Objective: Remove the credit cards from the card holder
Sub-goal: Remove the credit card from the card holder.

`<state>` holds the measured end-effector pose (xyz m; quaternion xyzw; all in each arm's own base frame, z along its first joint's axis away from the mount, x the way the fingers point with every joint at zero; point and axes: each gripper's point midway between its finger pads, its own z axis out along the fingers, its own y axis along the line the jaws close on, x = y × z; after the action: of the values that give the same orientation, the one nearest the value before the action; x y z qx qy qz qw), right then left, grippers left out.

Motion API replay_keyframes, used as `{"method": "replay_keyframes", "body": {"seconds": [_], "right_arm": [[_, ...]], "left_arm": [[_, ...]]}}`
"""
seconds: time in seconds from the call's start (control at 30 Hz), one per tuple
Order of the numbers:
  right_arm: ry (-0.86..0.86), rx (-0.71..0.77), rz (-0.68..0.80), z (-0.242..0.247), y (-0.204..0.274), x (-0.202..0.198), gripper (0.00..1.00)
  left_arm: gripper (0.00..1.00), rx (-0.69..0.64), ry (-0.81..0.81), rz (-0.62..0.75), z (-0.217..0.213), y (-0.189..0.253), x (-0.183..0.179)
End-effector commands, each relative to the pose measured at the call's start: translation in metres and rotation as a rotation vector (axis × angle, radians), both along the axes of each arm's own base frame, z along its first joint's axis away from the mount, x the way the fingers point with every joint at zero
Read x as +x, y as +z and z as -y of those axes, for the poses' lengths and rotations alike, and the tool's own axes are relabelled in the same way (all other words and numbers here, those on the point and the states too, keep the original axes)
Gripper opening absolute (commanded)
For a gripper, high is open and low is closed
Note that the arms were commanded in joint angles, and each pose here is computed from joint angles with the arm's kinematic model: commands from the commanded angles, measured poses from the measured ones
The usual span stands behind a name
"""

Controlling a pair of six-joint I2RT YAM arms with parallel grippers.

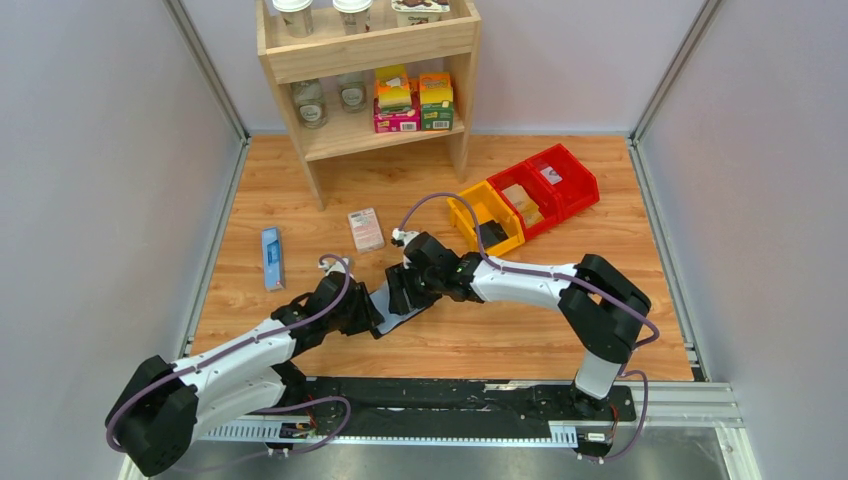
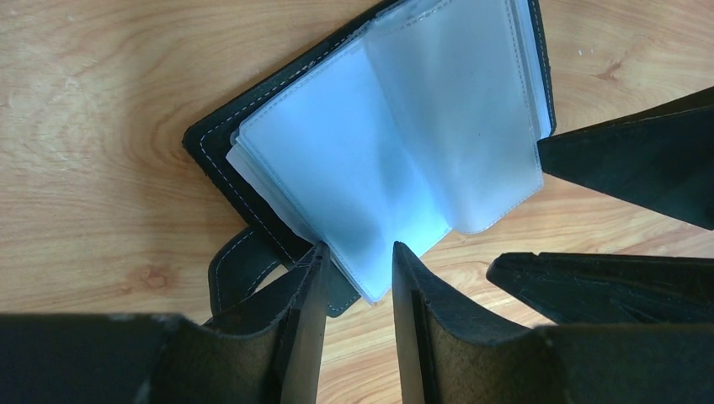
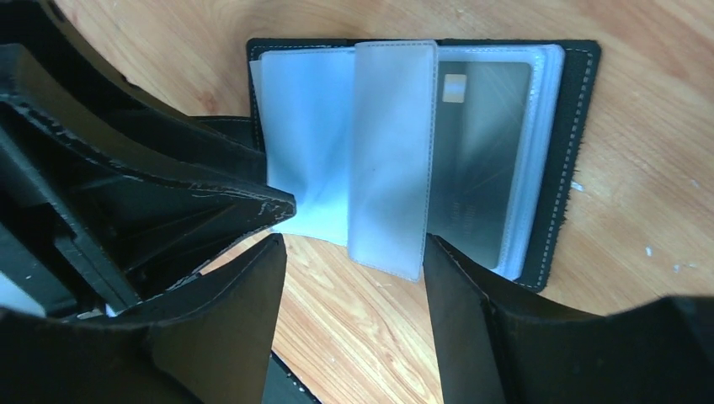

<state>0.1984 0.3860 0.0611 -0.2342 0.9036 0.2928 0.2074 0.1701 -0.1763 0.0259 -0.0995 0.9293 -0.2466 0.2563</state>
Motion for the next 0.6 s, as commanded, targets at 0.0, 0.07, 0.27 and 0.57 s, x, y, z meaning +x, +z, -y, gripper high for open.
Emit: {"method": "replay_keyframes", "body": {"seconds": [0.0,0.07,0.27,0.57], "right_arm": [[0.079,0.124,0.018,-0.027,0.025,-0.004,0.63],[0.123,0.187,-0.003,-0.035,0.033,-0.012,0.63],[0.208,0.273,-0.108,-0.049,0.033,-0.033,0.62],[0.217,0.278,-0.191,-0.058,0.004,-0.038,0.63]], "left_arm": [[0.41,-0.040,-0.011,-0.007,0.006,0.001,-0.003],[0.41,-0.051,-0.001,-0.006,0.007,0.000,-0.003],[0.44,-0.058,0.069,0.019,-0.004,0.002,-0.003],[0.60,-0.057,0.253,0.109,-0.044,0.016,-0.006]]}}
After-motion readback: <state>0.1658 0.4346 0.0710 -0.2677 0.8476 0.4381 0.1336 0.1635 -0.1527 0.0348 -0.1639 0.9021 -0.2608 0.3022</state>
